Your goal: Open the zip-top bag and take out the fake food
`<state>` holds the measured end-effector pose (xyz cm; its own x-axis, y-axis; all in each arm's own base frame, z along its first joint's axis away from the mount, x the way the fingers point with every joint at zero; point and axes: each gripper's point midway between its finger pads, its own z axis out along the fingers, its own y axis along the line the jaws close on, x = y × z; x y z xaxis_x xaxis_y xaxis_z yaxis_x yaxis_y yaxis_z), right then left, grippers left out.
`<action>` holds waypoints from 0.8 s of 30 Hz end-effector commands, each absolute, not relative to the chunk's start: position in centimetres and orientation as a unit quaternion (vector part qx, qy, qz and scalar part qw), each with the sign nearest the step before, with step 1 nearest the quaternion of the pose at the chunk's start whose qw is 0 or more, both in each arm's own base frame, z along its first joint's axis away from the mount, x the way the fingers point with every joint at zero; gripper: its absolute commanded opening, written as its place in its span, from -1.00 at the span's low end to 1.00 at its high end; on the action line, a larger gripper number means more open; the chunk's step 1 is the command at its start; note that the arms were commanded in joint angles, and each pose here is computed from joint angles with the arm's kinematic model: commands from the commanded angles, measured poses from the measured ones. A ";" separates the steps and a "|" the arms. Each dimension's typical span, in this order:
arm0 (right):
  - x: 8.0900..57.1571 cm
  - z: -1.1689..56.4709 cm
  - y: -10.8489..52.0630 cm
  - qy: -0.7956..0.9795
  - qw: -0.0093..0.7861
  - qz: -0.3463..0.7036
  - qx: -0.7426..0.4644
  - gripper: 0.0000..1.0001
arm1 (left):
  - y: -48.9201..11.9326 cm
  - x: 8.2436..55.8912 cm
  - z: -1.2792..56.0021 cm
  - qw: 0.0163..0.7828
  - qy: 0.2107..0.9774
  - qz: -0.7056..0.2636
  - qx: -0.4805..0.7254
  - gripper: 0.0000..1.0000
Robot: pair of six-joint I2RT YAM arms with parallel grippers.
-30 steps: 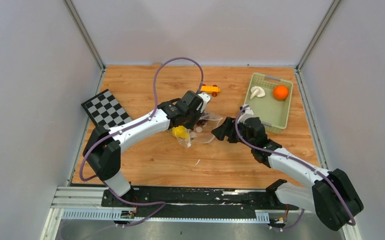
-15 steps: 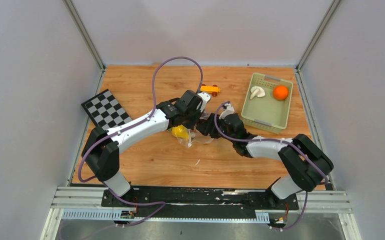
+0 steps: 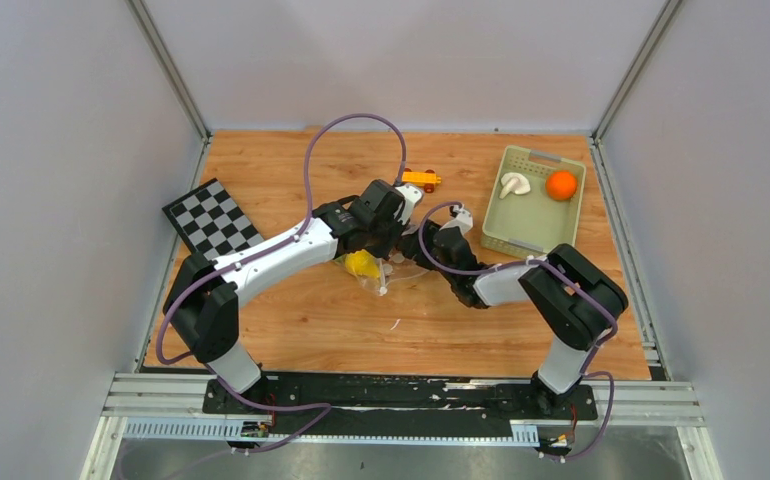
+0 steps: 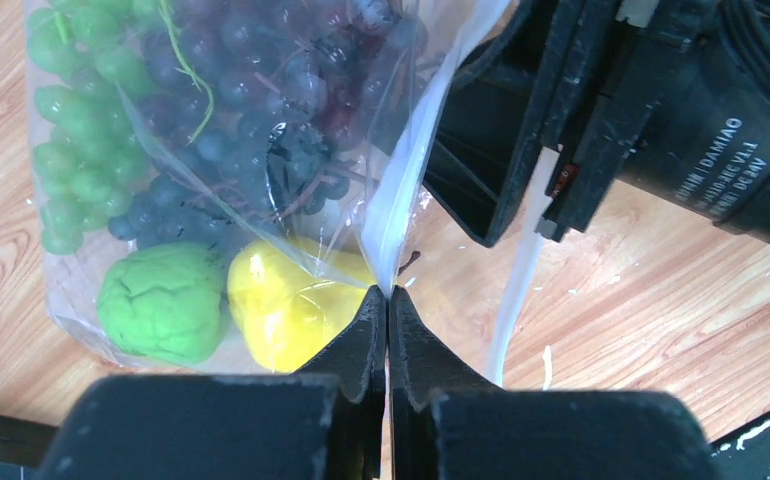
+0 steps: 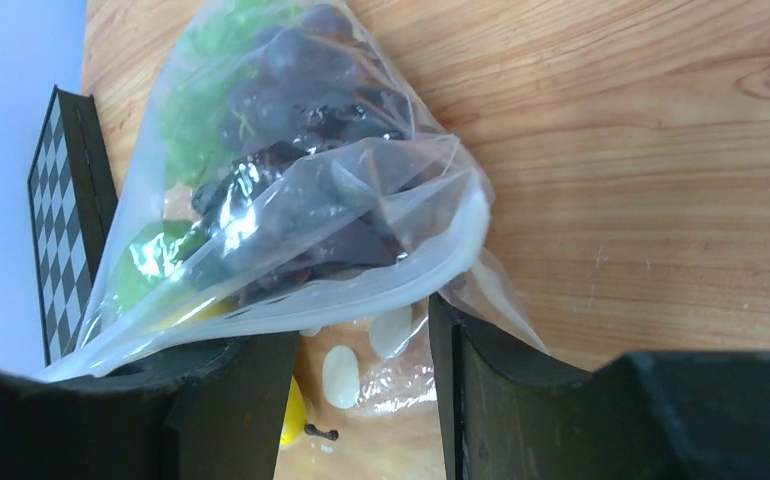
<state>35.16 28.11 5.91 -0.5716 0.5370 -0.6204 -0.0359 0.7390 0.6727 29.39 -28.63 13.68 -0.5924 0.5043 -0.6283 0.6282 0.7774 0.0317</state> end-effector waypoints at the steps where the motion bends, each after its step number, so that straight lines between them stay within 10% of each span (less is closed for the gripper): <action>1: 37.6 7.9 28.6 0.789 0.478 0.340 0.183 0.02 | -29.5 29.4 16.2 0.347 0.876 -0.129 0.310 -1.00; 24: 37.9 7.4 28.0 0.782 0.464 0.324 0.260 0.28 | -28.2 28.9 14.9 0.346 0.884 -0.114 0.292 -1.00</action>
